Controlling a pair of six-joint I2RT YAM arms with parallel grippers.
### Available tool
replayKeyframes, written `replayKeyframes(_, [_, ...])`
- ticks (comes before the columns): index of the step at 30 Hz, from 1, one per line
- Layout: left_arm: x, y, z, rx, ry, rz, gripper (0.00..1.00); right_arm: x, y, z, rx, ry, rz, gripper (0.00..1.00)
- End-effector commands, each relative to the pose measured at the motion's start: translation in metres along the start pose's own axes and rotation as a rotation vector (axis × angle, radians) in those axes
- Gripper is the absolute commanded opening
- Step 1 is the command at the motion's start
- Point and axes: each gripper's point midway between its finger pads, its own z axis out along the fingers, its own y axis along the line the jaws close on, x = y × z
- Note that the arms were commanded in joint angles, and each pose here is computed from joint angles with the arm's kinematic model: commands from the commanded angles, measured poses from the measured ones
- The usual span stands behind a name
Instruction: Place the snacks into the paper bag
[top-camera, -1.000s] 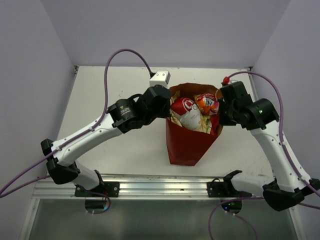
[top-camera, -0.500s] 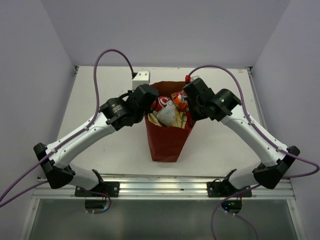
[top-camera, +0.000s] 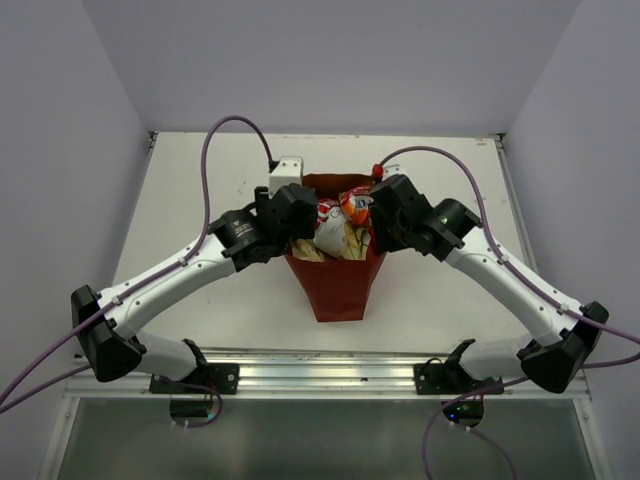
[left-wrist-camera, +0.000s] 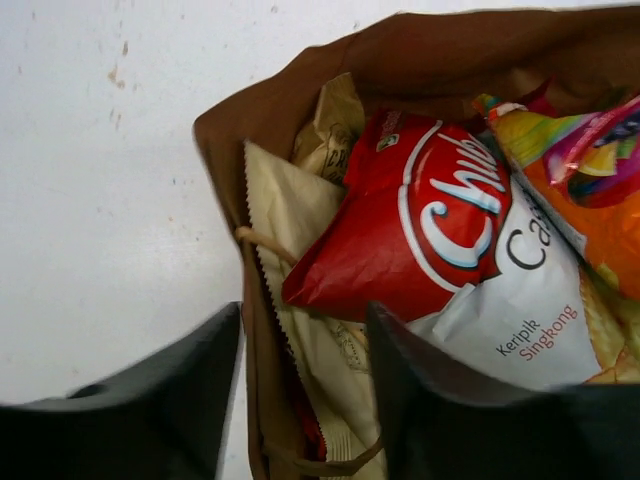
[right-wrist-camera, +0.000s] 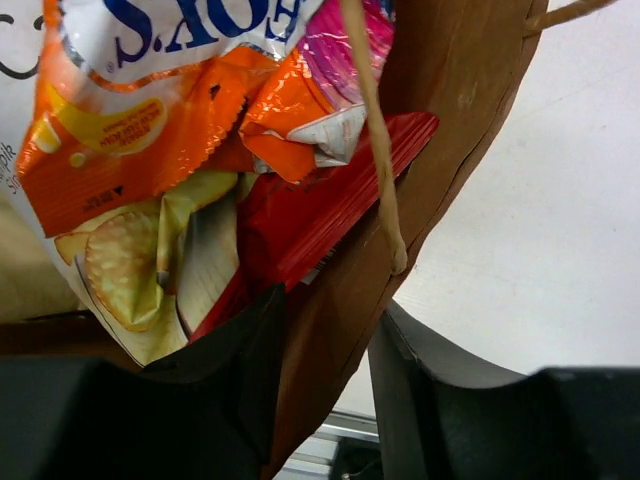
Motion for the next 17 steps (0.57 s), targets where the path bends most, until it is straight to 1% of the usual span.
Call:
replayKeyframes(1, [-0.060, -0.016, -0.025, 0.090, -0.154, -0.107, 0.74, -0.015, 0.003, -0.014, -0.037, -0.085, 0.034, 0.43])
replayKeyframes(2, [-0.074, -0.014, -0.032, 0.091, -0.184, -0.122, 0.80, -0.030, -0.003, -0.029, -0.030, -0.140, 0.053, 0.45])
replayKeyframes(3, [-0.082, -0.012, -0.039, 0.090, -0.197, -0.114, 0.85, -0.038, -0.006, -0.039, -0.026, -0.167, 0.067, 0.45])
replayKeyframes(4, [-0.109, -0.011, -0.057, 0.108, -0.247, -0.152, 0.86, -0.040, -0.012, -0.049, -0.014, -0.169, 0.072, 0.45])
replayKeyframes(5, [-0.121, -0.007, -0.065, 0.095, -0.272, -0.164, 0.87, -0.058, -0.015, -0.071, -0.023, -0.225, 0.102, 0.45])
replayKeyframes(6, [-0.132, -0.003, -0.072, 0.086, -0.291, -0.170, 0.88, -0.064, -0.024, -0.081, 0.006, -0.250, 0.116, 0.44])
replayKeyframes(7, [-0.151, 0.004, -0.091, 0.087, -0.325, -0.198, 0.88, -0.063, -0.032, -0.089, 0.031, -0.248, 0.117, 0.45])
replayKeyframes(8, [-0.161, 0.014, -0.098, 0.052, -0.354, -0.213, 0.88, -0.069, -0.040, -0.104, 0.040, -0.285, 0.134, 0.45])
replayKeyframes(9, [-0.170, 0.022, -0.108, 0.038, -0.379, -0.230, 0.89, -0.070, -0.052, -0.110, 0.091, -0.305, 0.142, 0.45])
replayKeyframes(10, [-0.181, 0.033, -0.121, 0.024, -0.405, -0.254, 0.90, -0.066, -0.061, -0.116, 0.122, -0.302, 0.139, 0.47])
replayKeyframes(11, [-0.187, 0.046, -0.128, -0.021, -0.434, -0.271, 0.92, -0.064, -0.070, -0.120, 0.155, -0.309, 0.144, 0.47])
replayKeyframes(12, [-0.192, 0.057, -0.138, -0.035, -0.458, -0.277, 0.93, -0.062, -0.078, -0.128, 0.176, -0.323, 0.150, 0.47])
replayKeyframes(13, [-0.194, 0.064, -0.142, -0.051, -0.474, -0.280, 0.95, -0.056, -0.091, -0.132, 0.233, -0.321, 0.146, 0.48])
replayKeyframes(14, [-0.195, 0.072, -0.145, -0.079, -0.490, -0.285, 0.99, -0.052, -0.097, -0.134, 0.260, -0.319, 0.157, 0.46])
replayKeyframes(15, [-0.198, 0.079, -0.152, -0.077, -0.515, -0.295, 1.00, -0.047, -0.103, -0.136, 0.284, -0.313, 0.159, 0.43])
replayKeyframes(16, [-0.191, 0.080, -0.145, -0.089, -0.506, -0.267, 1.00, -0.038, -0.115, -0.138, 0.349, -0.288, 0.141, 0.43])
replayKeyframes(17, [-0.191, 0.084, -0.145, -0.096, -0.513, -0.266, 1.00, -0.038, -0.120, -0.144, 0.366, -0.288, 0.153, 0.43])
